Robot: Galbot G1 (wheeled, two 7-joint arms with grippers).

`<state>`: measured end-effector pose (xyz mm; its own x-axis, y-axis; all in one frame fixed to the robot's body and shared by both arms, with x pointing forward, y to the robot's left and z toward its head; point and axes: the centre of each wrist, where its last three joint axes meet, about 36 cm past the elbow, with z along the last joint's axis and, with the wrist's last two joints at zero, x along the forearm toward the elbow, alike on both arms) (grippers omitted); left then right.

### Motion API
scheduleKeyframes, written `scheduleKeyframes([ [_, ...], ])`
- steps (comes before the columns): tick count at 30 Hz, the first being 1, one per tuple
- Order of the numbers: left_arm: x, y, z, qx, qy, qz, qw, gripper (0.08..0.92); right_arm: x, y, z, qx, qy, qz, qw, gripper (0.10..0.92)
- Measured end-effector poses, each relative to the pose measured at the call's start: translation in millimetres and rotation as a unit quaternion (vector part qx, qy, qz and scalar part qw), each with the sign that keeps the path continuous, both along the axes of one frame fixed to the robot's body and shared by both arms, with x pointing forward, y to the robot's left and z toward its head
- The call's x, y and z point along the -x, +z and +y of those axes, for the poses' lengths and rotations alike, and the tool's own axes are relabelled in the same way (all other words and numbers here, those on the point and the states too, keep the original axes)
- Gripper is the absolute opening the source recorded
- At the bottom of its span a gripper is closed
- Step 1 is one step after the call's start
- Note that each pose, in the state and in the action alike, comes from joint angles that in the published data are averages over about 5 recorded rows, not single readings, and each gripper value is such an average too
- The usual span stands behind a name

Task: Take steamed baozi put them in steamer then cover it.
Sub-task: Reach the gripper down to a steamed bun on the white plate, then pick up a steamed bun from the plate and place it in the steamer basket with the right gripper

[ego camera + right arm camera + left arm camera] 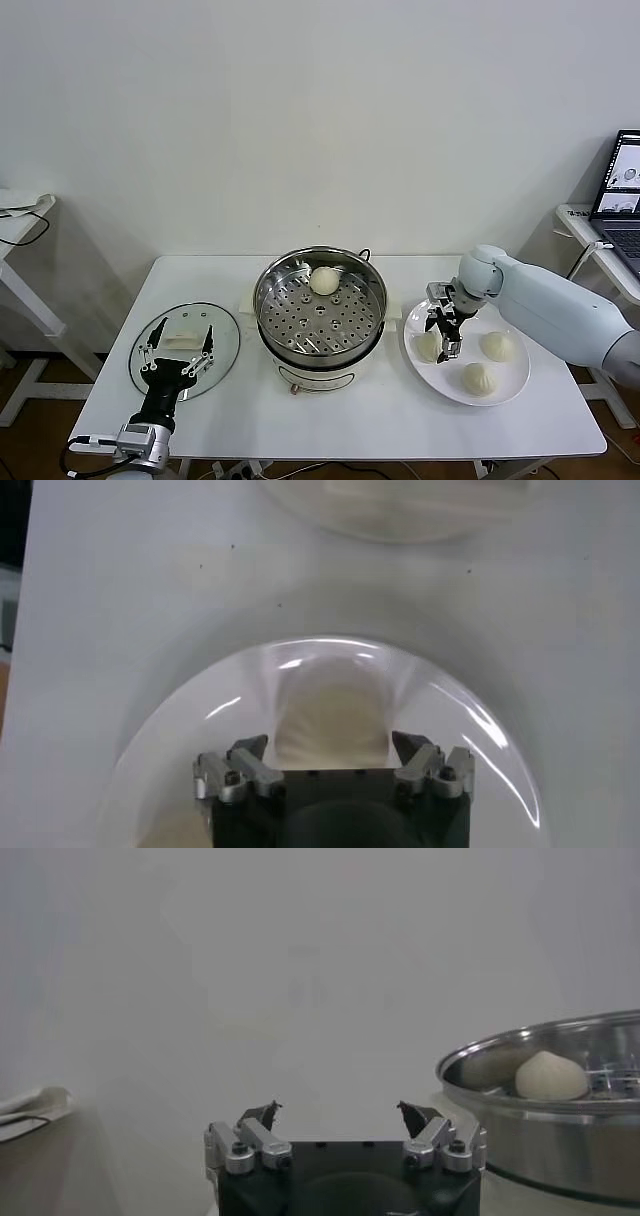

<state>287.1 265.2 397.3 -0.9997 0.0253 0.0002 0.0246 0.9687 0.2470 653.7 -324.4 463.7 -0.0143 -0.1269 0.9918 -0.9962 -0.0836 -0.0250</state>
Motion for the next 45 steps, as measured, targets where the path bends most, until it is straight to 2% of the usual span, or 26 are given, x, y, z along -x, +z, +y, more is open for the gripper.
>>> scheduleKeyframes([
  [3,0.0,0.2,-0.4,0.000,0.000,0.000,1.000,0.823,0.9,-1.8,-1.2,0.001,-0.001,0.001,1.000,0.634],
  [6,0.1,0.3,-1.0,0.001,0.001,0.000,1.000,0.823,1.3,-1.8,-2.3,0.001,-0.001,0.001,1.000,0.612],
  [18,1.4,5.6,-2.8,0.002,0.001,-0.005,1.000,0.823,2.6,24.8,-14.4,0.002,-0.007,0.001,1.000,0.609],
  [23,1.9,7.2,-3.5,0.001,0.000,-0.007,1.000,0.823,5.0,64.2,-23.1,-0.006,-0.013,-0.007,1.000,0.609],
  [31,2.4,10.8,-4.0,0.000,-0.001,-0.009,1.000,0.823,15.1,153.3,-11.7,-0.019,-0.008,-0.034,0.999,0.611],
  [39,1.4,13.2,-2.0,-0.005,-0.003,-0.013,1.000,0.823,34.3,236.1,36.7,-0.043,-0.001,-0.055,0.998,0.611],
  [45,1.5,18.7,0.7,-0.009,-0.002,-0.022,1.000,0.823,45.6,265.7,91.4,-0.051,0.006,-0.058,0.997,0.611],
])
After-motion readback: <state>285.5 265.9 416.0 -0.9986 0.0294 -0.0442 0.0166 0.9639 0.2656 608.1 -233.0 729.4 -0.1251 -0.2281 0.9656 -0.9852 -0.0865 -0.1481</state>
